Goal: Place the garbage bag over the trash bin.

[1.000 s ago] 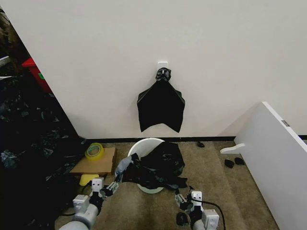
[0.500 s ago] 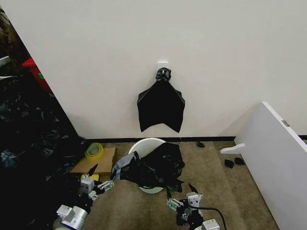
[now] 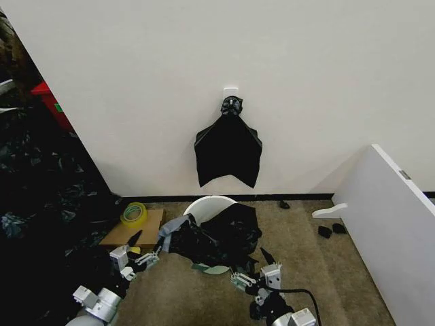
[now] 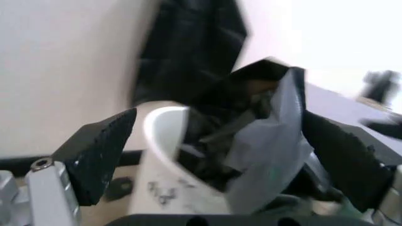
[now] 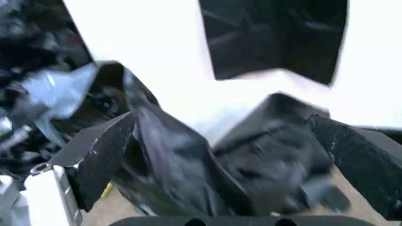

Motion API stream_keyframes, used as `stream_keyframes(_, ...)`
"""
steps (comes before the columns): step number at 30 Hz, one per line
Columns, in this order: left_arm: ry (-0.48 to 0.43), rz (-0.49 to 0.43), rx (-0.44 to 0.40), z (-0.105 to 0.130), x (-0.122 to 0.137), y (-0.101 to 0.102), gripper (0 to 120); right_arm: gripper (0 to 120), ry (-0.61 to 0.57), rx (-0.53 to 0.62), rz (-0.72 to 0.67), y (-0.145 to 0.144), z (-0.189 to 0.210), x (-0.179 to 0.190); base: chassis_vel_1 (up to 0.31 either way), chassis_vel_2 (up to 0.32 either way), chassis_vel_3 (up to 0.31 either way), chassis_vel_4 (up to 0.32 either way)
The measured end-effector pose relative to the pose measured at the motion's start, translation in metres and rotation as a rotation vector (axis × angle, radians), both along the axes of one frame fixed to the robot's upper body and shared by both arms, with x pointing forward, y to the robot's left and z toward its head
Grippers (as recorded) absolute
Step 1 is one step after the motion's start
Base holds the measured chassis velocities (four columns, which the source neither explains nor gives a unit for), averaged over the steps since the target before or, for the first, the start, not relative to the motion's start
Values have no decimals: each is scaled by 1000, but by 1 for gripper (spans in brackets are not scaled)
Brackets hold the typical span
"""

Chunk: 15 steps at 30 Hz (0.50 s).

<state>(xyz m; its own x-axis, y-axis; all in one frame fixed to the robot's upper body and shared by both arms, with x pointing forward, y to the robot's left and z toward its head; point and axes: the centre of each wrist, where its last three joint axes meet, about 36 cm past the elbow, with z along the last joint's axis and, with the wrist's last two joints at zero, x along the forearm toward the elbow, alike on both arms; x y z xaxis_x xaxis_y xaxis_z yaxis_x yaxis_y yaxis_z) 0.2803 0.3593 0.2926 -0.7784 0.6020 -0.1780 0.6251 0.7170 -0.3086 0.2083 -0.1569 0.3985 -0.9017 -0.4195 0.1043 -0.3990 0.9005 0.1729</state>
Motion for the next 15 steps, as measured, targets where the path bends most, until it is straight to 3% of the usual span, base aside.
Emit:
stream_keyframes(8,-20,12,20,-2,15,10,100,100,6,8,66,-6,10,15,0,0,0,0)
stream_keyframes(11,-63,-8,84,-4,22,19,100,100,71,83,111,-4,23,20,0,0,0,0)
stream_keyframes(15,-157,-66,187,-8,29,29,100,100,217,277,193,1,54,39,0,0,0,0)
